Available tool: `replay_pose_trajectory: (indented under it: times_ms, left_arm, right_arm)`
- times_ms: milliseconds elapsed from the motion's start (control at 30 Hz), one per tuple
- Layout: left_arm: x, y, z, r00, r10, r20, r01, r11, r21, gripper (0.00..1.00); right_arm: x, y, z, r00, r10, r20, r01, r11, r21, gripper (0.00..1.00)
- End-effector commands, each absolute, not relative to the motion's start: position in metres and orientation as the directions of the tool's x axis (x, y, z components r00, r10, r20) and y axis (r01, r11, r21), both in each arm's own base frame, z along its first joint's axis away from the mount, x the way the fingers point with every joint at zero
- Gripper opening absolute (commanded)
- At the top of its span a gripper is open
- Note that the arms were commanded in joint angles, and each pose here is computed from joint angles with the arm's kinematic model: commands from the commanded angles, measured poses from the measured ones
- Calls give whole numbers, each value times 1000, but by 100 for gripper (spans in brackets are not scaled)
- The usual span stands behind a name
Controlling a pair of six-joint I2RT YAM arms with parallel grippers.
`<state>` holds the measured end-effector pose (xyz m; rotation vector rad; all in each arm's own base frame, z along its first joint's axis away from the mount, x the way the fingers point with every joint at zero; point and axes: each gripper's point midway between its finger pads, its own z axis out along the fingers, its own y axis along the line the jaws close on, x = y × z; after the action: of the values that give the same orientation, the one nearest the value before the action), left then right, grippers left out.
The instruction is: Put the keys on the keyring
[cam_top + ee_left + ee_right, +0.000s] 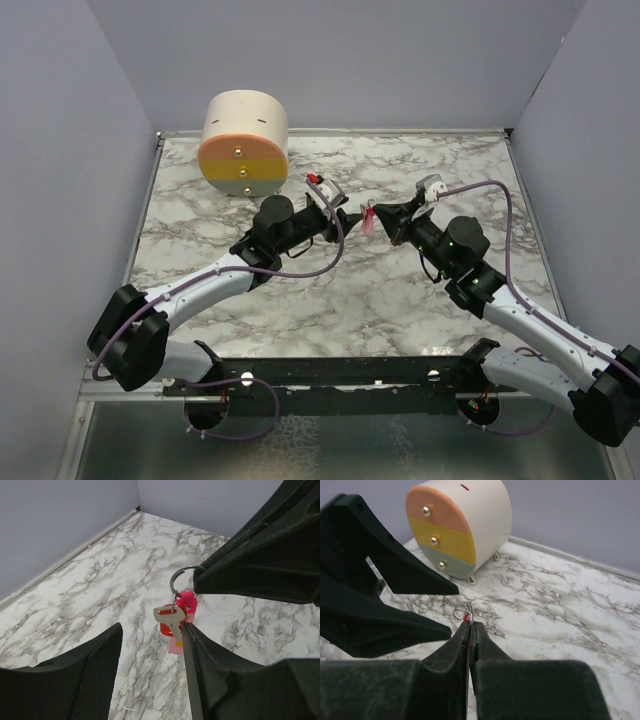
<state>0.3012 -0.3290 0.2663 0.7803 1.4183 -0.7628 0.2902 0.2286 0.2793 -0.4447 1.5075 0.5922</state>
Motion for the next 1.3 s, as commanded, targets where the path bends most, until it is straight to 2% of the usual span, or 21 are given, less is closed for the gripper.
replay_pose_trajectory:
  times_ms: [0, 333, 567, 800, 1100, 1267]
  left_arm:
    - [292, -345, 277, 53, -40, -998, 869, 493, 27, 54]
    - [287, -354, 279, 108, -44, -993, 875, 479, 74, 56]
    - [291, -363, 274, 104, -37, -994, 877, 474, 74, 54]
    - [293, -368, 275, 115, -56, -992, 878, 473, 75, 41]
    - [287, -369, 290, 154, -106, -982, 878, 470, 87, 5]
    - [286, -369, 291, 156, -111, -982, 880, 467, 87, 0]
  right_arm:
    - [293, 231, 306, 41, 167, -985, -618, 779, 106, 1]
    - [292, 237, 311, 37, 186, -982, -640, 759, 120, 1]
    - [286, 235, 318, 52, 215, -975, -650, 749, 131, 1]
    - [283, 234, 322, 60, 242, -968, -654, 743, 145, 1]
    - [283, 233, 321, 60, 262, -963, -653, 741, 161, 1]
    - [283, 231, 322, 66, 278, -958, -646, 744, 171, 1]
